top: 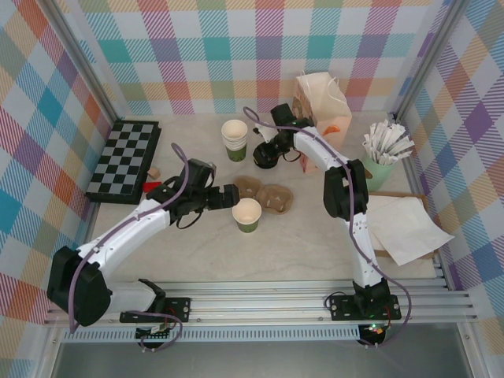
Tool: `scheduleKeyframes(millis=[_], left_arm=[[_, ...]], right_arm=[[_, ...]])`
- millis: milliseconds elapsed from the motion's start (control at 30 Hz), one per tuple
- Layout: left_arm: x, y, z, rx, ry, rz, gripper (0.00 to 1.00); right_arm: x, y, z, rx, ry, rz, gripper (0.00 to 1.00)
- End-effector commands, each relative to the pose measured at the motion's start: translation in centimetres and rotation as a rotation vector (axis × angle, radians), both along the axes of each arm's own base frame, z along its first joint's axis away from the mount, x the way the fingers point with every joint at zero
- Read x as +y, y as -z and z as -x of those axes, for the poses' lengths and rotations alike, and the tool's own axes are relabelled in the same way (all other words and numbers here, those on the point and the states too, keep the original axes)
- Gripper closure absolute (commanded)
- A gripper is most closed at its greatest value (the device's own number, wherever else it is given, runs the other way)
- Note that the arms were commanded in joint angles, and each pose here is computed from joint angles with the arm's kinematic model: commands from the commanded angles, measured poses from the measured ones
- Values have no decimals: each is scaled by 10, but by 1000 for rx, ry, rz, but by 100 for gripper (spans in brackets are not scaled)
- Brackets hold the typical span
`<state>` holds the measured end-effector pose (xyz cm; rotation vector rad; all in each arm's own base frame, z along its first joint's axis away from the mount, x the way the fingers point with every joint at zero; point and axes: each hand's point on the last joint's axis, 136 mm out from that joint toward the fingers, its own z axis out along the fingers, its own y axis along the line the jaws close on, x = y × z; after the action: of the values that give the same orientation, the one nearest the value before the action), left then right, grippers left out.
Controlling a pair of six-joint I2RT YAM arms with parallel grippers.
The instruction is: Pack the takeout coffee
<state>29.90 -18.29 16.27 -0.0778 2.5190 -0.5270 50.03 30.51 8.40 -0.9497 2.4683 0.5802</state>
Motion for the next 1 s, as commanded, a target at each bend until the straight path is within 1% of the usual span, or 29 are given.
scheduleKeyframes(millis=[0, 200, 533, 867, 900, 967], left_arm=[[14, -3, -4, -27, -78, 8, 0], [14, 2, -3, -9, -75, 3, 0], [15, 3, 0, -6, -69, 1, 0], [15, 8, 0, 2, -70, -5, 0], [15, 7, -1, 0, -71, -6, 0], [16, 8, 0, 3, -71, -7, 0]], right_arm=[[8, -20, 2, -22, -21, -25, 56], [10, -17, 1, -13, -21, -24, 60], [5, -3, -3, -7, -5, 16, 58], [10, 6, -4, 23, -10, 2, 58], [11, 6, -4, 23, -9, 1, 60], [11, 6, -4, 23, -7, 0, 66]])
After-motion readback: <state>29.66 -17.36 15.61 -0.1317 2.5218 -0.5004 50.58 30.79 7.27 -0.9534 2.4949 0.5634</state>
